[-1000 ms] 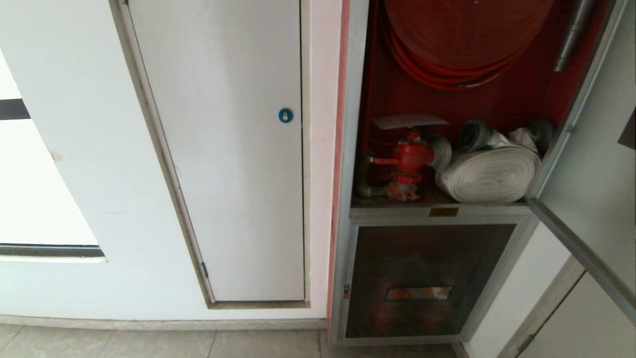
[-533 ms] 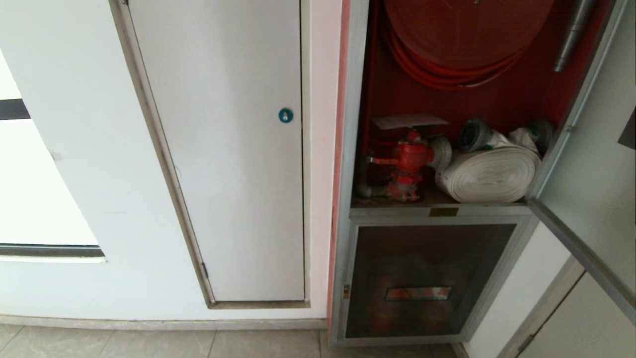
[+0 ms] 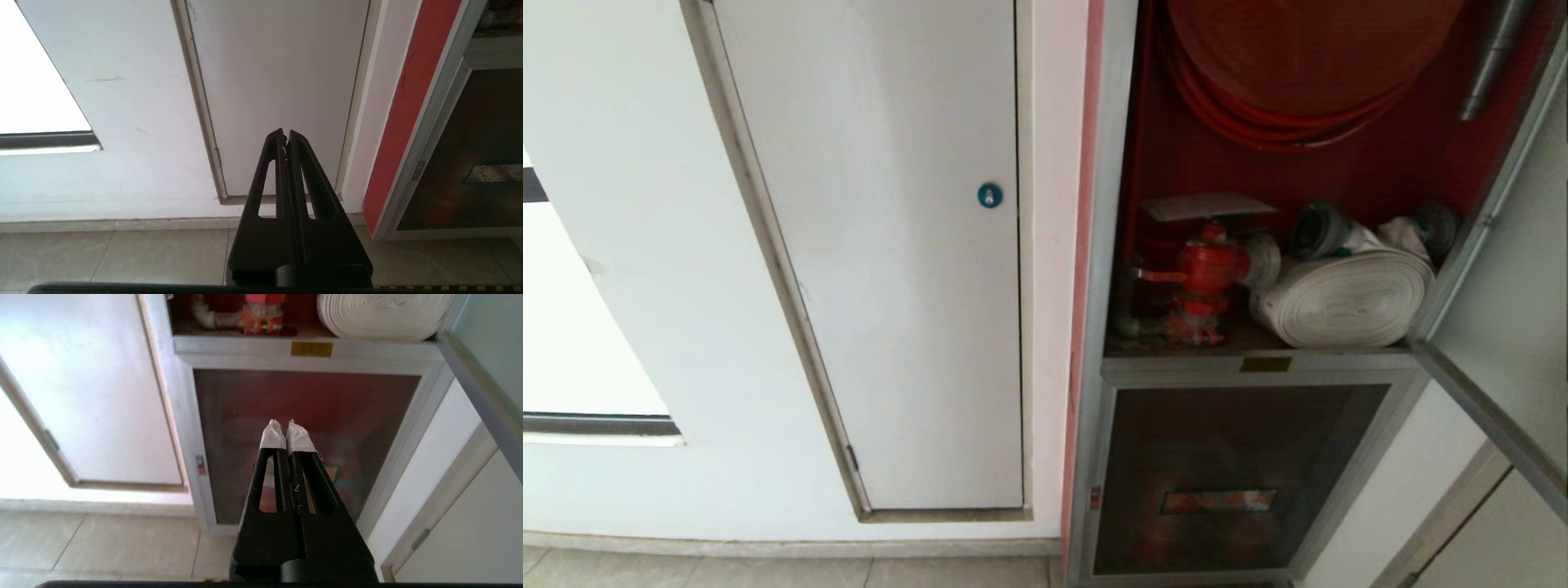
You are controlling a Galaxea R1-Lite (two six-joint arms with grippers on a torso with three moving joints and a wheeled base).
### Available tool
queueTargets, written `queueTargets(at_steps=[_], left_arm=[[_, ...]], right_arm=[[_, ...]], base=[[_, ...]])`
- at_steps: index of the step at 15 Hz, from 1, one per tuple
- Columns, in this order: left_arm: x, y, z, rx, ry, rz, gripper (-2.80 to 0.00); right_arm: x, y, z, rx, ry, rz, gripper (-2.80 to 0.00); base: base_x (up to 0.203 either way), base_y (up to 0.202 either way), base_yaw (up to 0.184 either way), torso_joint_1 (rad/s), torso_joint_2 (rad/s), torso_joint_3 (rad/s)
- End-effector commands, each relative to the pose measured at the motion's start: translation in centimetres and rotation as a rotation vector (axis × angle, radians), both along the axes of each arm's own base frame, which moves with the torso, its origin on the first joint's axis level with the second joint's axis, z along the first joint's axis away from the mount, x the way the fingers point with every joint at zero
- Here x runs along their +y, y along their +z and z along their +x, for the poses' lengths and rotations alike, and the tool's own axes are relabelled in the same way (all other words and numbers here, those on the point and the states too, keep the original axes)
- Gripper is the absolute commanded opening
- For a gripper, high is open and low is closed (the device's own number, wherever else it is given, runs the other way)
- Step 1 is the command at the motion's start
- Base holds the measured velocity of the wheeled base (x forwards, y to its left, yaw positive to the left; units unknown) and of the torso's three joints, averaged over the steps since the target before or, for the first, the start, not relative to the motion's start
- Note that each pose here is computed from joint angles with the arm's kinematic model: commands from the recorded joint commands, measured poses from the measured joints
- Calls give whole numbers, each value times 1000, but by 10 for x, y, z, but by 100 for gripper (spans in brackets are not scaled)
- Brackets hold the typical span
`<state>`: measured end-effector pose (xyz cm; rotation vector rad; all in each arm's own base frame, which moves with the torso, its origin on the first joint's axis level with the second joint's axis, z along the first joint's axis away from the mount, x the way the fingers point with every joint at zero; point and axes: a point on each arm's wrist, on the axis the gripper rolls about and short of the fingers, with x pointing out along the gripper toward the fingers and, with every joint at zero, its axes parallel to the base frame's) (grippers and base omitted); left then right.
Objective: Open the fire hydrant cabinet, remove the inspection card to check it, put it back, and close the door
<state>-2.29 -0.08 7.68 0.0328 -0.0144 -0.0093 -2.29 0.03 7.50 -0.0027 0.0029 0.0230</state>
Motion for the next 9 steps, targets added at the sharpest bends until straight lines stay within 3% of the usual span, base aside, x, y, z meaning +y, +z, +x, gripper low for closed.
queueTargets(at_steps=[1, 9], left_arm=[[0, -2, 1, 8, 0, 0, -280], [0, -2, 1, 7, 0, 1, -280]], right_arm=[[0, 0, 0, 0, 2, 0, -280], [0, 0, 0, 0, 0, 0, -280]], base=[[200, 0, 1, 3, 2, -7], [196, 0, 0, 4, 2, 2]])
